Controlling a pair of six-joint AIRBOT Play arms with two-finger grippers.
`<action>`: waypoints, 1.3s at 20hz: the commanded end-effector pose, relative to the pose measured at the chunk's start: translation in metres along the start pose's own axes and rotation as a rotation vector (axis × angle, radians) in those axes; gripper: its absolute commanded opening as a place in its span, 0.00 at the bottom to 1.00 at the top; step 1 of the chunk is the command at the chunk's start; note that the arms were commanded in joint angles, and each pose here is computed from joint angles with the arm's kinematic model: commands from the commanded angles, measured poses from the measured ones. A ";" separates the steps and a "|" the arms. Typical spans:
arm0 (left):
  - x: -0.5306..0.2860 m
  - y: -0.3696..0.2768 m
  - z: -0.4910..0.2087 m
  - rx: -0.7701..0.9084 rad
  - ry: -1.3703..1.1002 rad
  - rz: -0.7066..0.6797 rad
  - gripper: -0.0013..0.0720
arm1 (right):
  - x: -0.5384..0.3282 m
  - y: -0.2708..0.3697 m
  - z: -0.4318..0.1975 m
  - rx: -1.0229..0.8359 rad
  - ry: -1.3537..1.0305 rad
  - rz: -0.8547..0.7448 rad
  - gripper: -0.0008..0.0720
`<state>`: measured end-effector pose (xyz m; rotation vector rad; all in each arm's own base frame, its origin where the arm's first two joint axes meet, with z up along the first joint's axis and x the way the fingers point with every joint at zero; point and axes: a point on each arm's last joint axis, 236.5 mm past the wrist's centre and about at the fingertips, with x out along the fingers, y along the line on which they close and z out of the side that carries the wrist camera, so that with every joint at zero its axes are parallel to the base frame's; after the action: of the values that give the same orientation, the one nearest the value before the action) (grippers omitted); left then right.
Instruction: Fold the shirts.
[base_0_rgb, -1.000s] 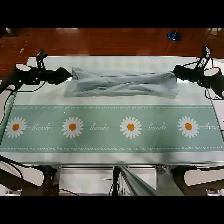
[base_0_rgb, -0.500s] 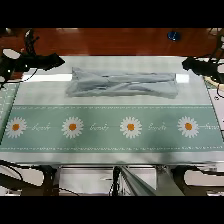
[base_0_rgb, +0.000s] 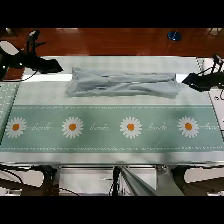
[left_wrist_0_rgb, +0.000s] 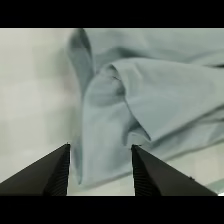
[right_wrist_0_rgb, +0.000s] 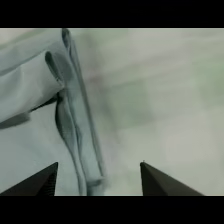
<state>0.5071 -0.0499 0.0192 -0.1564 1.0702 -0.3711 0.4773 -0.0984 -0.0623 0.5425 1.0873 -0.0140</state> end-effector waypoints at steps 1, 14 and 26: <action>0.005 -0.022 -0.013 0.036 0.063 -0.024 0.64 | 0.026 0.021 -0.010 0.128 0.051 0.175 0.80; 0.019 -0.072 -0.018 0.114 0.092 -0.078 0.64 | 0.036 0.144 -0.015 0.107 0.055 0.529 0.05; 0.071 -0.285 -0.035 -0.113 0.123 -0.584 0.05 | -0.163 0.110 -0.047 -0.285 0.017 0.044 0.05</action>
<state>0.4651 -0.2800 0.0379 -0.4514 1.1009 -0.7892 0.4312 0.0053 0.0924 0.4744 1.0004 0.3072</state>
